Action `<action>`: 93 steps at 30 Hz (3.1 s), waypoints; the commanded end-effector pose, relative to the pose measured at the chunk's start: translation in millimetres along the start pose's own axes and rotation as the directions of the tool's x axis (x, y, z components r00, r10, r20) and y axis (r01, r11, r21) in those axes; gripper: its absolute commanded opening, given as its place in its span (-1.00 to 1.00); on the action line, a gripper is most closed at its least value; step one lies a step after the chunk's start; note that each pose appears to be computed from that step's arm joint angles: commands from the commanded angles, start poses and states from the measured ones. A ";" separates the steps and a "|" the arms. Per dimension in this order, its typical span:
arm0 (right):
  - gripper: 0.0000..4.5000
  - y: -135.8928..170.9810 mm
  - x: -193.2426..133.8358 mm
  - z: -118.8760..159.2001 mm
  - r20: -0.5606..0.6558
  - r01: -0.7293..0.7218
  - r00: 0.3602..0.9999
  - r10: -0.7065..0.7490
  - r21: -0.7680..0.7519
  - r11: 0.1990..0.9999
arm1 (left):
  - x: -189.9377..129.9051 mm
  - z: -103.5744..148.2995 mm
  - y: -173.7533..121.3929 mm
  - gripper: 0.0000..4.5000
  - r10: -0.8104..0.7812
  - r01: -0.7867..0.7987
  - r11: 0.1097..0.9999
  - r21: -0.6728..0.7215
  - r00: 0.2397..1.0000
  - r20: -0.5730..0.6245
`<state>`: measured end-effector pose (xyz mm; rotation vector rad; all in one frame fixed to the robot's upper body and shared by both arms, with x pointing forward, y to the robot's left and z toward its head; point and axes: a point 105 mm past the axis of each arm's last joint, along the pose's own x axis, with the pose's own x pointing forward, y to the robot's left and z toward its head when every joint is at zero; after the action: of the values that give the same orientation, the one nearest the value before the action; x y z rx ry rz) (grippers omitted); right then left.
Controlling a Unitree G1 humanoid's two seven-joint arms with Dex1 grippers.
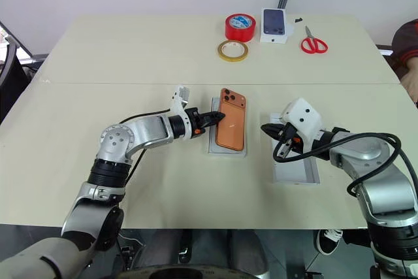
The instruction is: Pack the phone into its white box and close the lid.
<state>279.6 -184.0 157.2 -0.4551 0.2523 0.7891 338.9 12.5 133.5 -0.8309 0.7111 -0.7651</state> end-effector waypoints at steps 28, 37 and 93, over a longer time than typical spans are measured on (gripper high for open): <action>-1.00 -30.0 46.9 1.0 -0.185 0.085 0.974 -0.135 -0.253 0.964 | -64.8 39.3 17.1 -0.99 0.192 -0.225 0.718 0.659 0.974 0.123; -1.00 -22.8 73.0 -6.8 -0.251 0.015 0.959 -0.135 -0.427 0.904 | -20.9 17.8 25.2 -0.99 0.246 -0.101 0.506 0.857 0.969 -0.031; -1.00 -33.2 -44.3 -34.5 -0.435 0.028 0.882 -0.184 -0.341 0.940 | 25.3 -54.4 -24.5 -0.99 0.073 0.294 0.508 0.810 0.922 -0.380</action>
<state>270.0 -246.0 128.5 -0.9525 0.5991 0.6398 299.5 -41.0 101.5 0.2487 0.5689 -1.2632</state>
